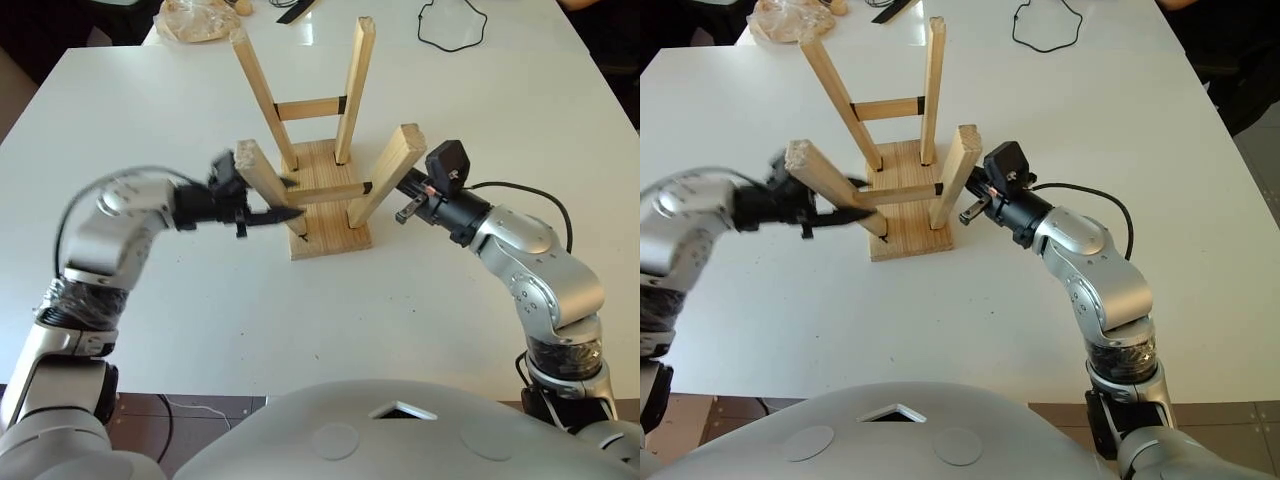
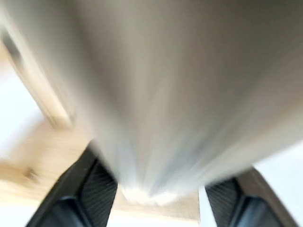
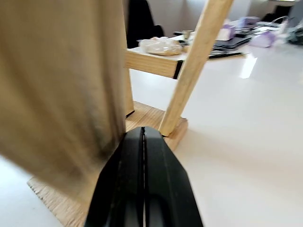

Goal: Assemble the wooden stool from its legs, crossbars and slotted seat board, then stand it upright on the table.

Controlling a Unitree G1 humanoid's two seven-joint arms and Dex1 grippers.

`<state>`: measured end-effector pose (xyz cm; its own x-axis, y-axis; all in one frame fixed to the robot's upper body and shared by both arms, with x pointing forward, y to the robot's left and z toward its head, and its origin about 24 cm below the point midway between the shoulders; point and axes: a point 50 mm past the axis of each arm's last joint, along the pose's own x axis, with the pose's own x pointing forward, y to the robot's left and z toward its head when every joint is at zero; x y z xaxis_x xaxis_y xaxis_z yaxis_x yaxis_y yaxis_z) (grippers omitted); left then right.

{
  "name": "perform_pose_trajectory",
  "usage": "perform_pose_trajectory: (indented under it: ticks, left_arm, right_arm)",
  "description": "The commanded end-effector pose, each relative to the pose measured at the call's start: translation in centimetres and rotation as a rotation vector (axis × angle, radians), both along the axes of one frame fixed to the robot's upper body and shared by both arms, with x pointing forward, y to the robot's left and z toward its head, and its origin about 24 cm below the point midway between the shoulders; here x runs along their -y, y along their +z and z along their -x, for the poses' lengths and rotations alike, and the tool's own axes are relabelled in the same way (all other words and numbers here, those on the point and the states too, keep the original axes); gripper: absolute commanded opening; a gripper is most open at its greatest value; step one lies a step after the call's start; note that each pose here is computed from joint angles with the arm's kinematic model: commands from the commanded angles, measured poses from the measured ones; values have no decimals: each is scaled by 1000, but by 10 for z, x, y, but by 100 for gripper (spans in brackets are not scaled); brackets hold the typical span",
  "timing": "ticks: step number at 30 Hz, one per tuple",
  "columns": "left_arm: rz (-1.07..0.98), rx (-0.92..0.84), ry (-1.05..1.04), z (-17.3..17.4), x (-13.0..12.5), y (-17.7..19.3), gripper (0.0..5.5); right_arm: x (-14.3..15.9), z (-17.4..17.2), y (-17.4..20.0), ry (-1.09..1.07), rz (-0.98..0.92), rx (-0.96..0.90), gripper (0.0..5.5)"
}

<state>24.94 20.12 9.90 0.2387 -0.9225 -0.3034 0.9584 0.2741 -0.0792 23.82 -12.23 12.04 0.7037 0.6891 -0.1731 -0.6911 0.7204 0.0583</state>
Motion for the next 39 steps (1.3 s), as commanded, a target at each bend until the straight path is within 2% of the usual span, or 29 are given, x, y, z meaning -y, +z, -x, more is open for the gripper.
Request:
perform_pose_trajectory:
  ticks: [1, 6, 10, 12, 15, 16, 17, 21, 25, 32, 36, 39]
  left_arm:
    - [-74, 61, 20, 2, -10, 11, 310]
    - [-221, 117, 147, 20, -41, 8, 310]
    - [-188, 90, 458, 42, -65, 0, 310]
    - [-109, 98, 671, 49, -62, -3, 310]
    - [34, 133, 1268, 48, -51, -8, 281]
    - [74, 139, 1395, 52, -40, -6, 266]
    - [75, 192, 1435, 54, -26, -1, 251]
    - [123, 311, 1406, 58, 26, 26, 185]
    - [131, 382, 1349, 71, 52, 46, 120]
    - [139, 407, 1294, 80, 66, 54, 3]
    - [98, 380, 1309, 77, 64, 49, 3]
    - [49, 415, 1406, 75, 49, 48, 3]
  right_arm:
    - [12, -5, 6, -54, -55, 22, 0]
    - [18, -2, -5, -157, -14, 26, 0]
    - [41, 2, -18, -408, 167, 97, 0]
    - [38, 11, -19, -475, 210, 136, 0]
    - [20, 23, 0, -545, 203, 246, 0]
    - [13, 26, 8, -551, 198, 285, 0]
    - [7, 29, 13, -560, 194, 314, 0]
    - [-15, 38, 23, -565, 186, 377, 0]
    - [-32, 49, 28, -566, 201, 419, 0]
    - [-64, 60, 37, -511, 180, 419, 0]
    - [-60, 53, 31, -555, 218, 383, 0]
    - [-36, 49, 32, -689, 277, 405, 0]
